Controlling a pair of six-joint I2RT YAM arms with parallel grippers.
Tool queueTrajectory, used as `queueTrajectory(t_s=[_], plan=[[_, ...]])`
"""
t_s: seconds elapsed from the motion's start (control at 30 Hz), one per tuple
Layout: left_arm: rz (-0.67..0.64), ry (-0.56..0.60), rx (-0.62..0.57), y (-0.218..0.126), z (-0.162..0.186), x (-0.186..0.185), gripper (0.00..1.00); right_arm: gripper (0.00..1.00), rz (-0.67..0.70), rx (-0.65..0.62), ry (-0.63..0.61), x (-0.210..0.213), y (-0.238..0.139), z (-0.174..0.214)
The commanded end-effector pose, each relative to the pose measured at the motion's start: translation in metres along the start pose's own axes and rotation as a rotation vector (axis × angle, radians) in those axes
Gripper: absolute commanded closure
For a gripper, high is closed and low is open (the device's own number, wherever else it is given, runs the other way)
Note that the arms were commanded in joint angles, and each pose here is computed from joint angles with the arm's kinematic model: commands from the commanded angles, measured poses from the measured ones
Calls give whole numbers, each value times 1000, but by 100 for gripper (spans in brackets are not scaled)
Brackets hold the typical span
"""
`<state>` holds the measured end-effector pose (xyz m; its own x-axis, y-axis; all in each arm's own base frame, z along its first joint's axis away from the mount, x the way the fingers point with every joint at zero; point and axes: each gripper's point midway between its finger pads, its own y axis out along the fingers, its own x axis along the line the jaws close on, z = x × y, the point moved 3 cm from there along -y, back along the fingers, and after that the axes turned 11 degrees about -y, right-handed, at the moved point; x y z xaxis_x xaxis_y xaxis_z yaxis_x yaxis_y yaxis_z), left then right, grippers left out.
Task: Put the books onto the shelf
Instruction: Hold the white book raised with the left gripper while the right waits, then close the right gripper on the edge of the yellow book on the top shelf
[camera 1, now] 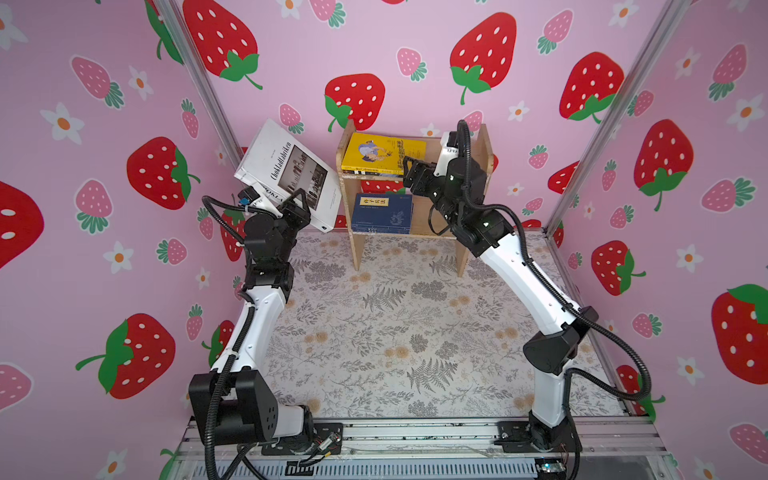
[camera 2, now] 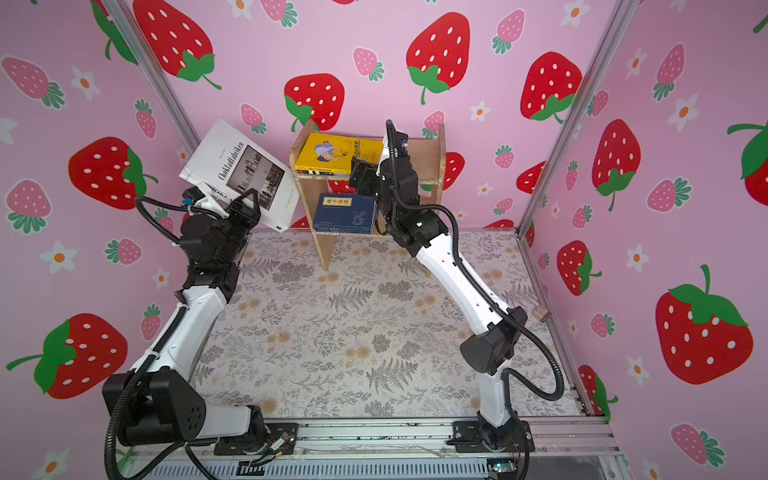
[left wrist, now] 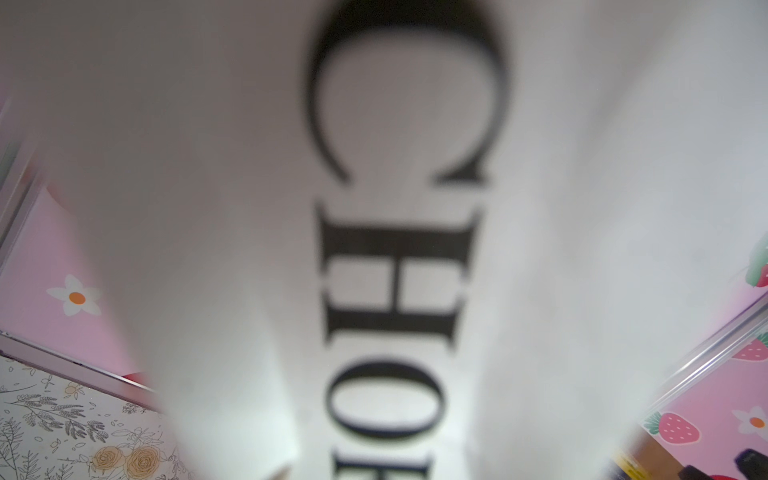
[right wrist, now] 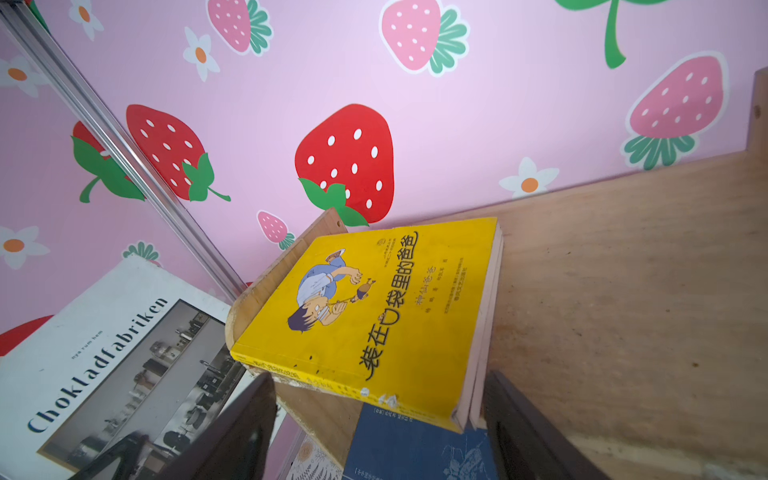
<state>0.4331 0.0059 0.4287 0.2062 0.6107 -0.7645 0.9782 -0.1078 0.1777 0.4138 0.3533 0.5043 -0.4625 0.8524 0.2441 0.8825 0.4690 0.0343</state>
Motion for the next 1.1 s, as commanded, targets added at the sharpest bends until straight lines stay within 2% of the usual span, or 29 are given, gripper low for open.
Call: queueTrajectory(t_s=[0.0,0.2,0.47,0.8,1.07], plan=[[174,19,-19,-1,-13,-49,91,20,17,14,13,-2,3,2],[203,25,7,0,-6,-57,92,20,10,35,29,-1,8,11],[237,36,27,-1,-1,-68,92,22,-87,14,46,15,12,8],[252,25,35,-2,0,-72,92,24,-332,42,129,56,10,13],[258,20,37,-6,-1,-76,92,24,-420,38,130,93,-14,5]])
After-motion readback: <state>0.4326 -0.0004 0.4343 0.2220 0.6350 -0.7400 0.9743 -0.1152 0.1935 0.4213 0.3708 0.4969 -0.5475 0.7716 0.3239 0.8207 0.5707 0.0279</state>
